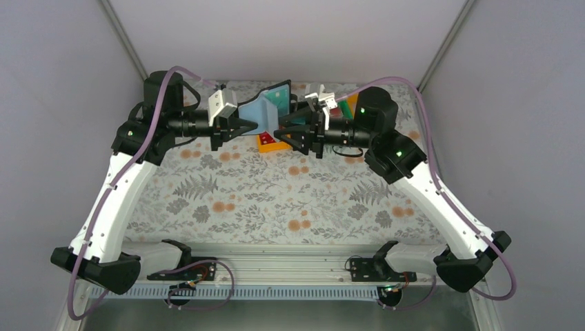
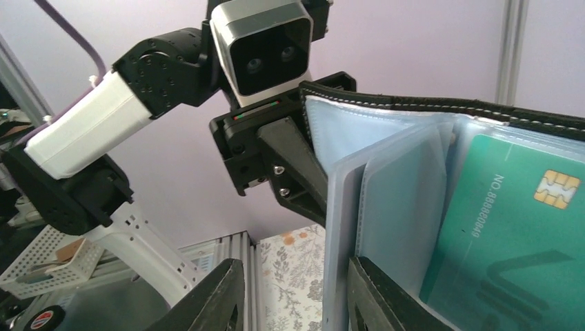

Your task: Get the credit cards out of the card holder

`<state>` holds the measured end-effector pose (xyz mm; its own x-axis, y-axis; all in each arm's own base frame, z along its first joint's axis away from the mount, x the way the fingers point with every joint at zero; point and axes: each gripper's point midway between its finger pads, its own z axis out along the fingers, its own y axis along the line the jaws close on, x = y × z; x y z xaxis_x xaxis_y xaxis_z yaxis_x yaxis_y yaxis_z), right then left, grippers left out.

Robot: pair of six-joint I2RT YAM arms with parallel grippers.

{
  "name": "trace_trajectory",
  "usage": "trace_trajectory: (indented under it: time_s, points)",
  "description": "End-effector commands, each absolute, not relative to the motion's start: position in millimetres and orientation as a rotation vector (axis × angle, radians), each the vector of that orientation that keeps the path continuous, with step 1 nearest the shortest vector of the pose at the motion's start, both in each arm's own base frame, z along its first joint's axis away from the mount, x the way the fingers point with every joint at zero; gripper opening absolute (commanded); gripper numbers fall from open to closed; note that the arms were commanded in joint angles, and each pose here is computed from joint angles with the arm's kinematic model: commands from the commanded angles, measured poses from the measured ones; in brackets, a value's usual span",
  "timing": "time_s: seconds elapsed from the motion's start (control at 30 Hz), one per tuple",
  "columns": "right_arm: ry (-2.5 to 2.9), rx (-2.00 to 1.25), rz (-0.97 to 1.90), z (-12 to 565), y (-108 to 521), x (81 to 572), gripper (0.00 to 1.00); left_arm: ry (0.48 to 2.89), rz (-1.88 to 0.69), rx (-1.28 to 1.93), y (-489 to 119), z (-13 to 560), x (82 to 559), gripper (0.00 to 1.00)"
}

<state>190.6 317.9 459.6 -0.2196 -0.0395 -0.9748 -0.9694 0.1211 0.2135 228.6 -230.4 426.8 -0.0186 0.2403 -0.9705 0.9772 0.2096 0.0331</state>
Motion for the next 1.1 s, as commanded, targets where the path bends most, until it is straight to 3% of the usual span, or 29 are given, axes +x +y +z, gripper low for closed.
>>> trace_trajectory:
  time_s: [0.0,0.23,0.43,0.7,0.9,1.07]
  points:
    - [1.476,-0.961,1.192,467.1,321.5,207.8,0.4,1.411,-0.961,1.231,-232.6,436.9,219.5,0.02]
    - [1.569,-0.891,1.155,455.9,324.9,227.2,0.47,1.406,-0.981,1.232,-232.8,437.2,215.7,0.02]
    - [1.617,-0.854,1.121,449.5,324.9,237.3,0.36,1.402,-0.978,1.23,-232.6,438.2,215.5,0.02]
    - [1.528,-0.984,1.222,457.0,331.1,212.6,0.05,1.432,-0.968,1.204,-231.8,434.0,220.8,0.02]
    - [1.5,-1.024,1.262,460.4,331.1,202.5,0.04,1.495,-0.973,1.144,-231.1,423.8,229.9,0.03]
    - [1.454,-1.056,1.303,468.9,333.5,193.0,0.04,1.501,-1.023,1.138,-232.9,420.8,226.7,0.16]
